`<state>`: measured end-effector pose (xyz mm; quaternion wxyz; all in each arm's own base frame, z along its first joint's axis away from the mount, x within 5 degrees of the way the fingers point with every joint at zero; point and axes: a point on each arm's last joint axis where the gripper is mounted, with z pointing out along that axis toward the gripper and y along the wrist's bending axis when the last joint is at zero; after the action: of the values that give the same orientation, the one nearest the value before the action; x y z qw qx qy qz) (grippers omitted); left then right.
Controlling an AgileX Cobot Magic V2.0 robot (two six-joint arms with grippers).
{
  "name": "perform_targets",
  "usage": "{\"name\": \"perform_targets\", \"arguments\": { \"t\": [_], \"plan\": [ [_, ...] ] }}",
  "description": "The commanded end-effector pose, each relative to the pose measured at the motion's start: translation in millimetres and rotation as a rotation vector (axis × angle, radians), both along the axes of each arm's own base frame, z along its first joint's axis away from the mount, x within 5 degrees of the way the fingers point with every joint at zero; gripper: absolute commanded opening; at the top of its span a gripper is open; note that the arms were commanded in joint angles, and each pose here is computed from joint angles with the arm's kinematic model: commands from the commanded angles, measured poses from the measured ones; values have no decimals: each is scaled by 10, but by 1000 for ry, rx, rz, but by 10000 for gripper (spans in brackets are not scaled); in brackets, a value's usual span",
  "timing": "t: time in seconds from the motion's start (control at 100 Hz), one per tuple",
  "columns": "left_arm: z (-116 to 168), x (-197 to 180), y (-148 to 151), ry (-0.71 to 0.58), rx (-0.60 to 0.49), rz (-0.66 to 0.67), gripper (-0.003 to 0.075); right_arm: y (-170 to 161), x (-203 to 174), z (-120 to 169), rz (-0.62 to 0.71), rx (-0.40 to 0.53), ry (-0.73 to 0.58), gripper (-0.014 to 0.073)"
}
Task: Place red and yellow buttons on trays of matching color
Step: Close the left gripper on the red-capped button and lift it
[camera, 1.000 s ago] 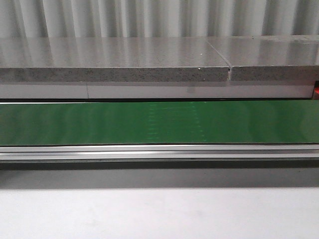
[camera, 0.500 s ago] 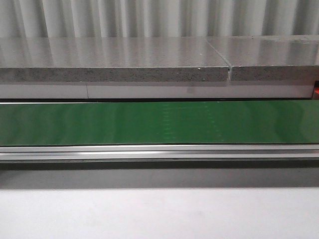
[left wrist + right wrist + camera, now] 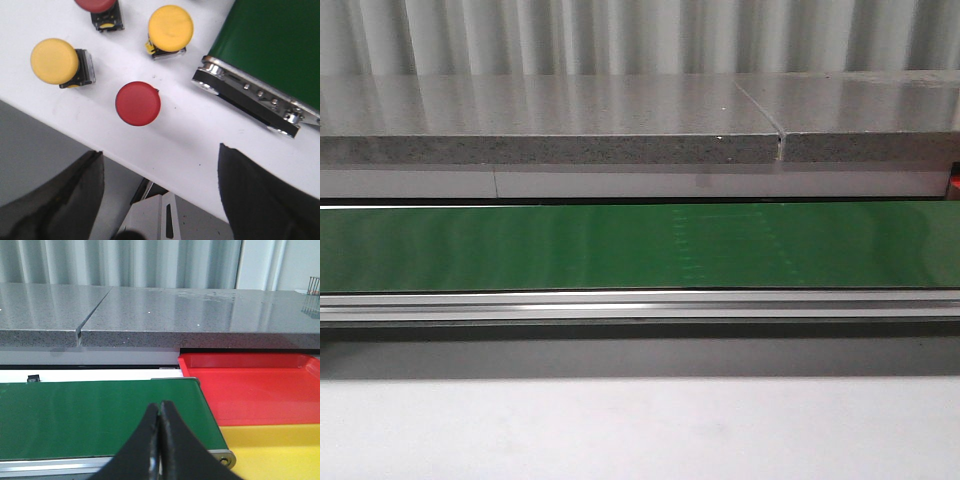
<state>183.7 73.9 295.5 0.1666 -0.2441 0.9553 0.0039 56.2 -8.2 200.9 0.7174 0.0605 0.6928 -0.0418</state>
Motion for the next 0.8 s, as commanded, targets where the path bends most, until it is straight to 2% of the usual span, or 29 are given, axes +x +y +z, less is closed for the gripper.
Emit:
{"name": "perform_targets", "arguments": {
  "t": [0.0, 0.15, 0.39, 0.79],
  "plan": [
    [38, 61, 68, -17, -12, 28, 452, 1, -22, 101, -5, -15, -102, -56],
    [-168, 144, 159, 105, -79, 55, 452, 1, -22, 101, -5, -15, -102, -56],
    [-471, 306, 246, 230, -134, 59, 452, 1, -22, 101, -5, -15, -102, -56],
    [-800, 550, 374, 238, -130, 66, 451, 1, -22, 101, -5, -15, -102, -56]
  ]
}}
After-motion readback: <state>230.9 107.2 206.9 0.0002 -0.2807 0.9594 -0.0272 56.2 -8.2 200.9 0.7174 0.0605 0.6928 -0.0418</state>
